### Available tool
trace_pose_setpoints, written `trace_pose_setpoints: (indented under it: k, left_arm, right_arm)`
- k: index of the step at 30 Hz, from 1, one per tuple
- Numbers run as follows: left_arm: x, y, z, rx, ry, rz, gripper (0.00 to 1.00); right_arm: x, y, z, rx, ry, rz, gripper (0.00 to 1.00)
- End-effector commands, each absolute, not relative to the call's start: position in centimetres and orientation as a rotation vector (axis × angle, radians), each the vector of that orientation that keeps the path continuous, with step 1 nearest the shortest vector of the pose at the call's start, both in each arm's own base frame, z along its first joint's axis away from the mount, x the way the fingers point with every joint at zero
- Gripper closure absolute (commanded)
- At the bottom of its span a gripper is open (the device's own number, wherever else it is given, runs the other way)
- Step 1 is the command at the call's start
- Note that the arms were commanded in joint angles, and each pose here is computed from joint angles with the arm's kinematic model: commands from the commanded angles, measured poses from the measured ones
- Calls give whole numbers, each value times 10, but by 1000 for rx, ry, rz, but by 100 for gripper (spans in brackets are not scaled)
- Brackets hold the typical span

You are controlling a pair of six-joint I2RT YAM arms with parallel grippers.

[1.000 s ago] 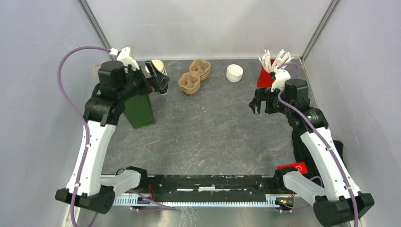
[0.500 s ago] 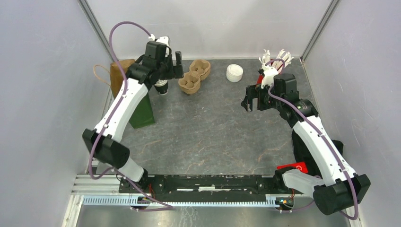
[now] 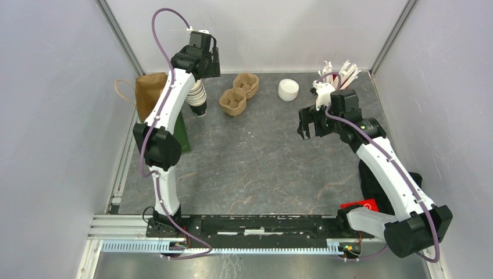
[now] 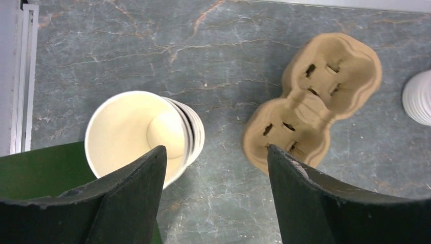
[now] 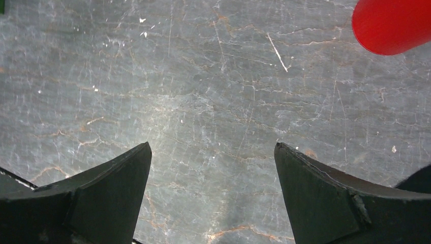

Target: Pack the takeout coffee

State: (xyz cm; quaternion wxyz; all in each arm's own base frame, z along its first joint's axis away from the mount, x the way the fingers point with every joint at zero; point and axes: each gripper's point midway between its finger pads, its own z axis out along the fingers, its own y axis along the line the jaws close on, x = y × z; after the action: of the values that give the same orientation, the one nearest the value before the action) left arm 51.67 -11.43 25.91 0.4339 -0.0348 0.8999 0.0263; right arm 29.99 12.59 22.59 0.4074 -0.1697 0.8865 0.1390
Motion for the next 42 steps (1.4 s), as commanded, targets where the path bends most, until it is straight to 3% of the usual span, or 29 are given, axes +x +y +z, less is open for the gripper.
trace_pose_setpoints:
  k: [1, 4, 12, 31, 38, 42]
  left_arm:
    - [532, -101, 267, -154, 2216, 30, 24]
    - [535, -98, 255, -167, 2243, 20, 32]
    - [534, -92, 234, -207, 2304, 18, 39]
    - [537, -80, 221, -214, 2331, 47, 77]
    - [536, -78, 229, -198, 2317, 53, 80]
    - [534, -77, 233, -195, 2312, 58, 73]
  right_arm:
    - [297, 141, 236, -545, 2178, 335, 2]
    - [296, 147, 235, -567, 2171, 326, 2]
    - [297, 150, 235, -617, 2148, 278, 2]
    - [299, 153, 233, -622, 2155, 290, 2]
    - [299, 154, 230, -623, 2162, 292, 2]
    - [299, 154, 229, -624, 2166, 292, 2]
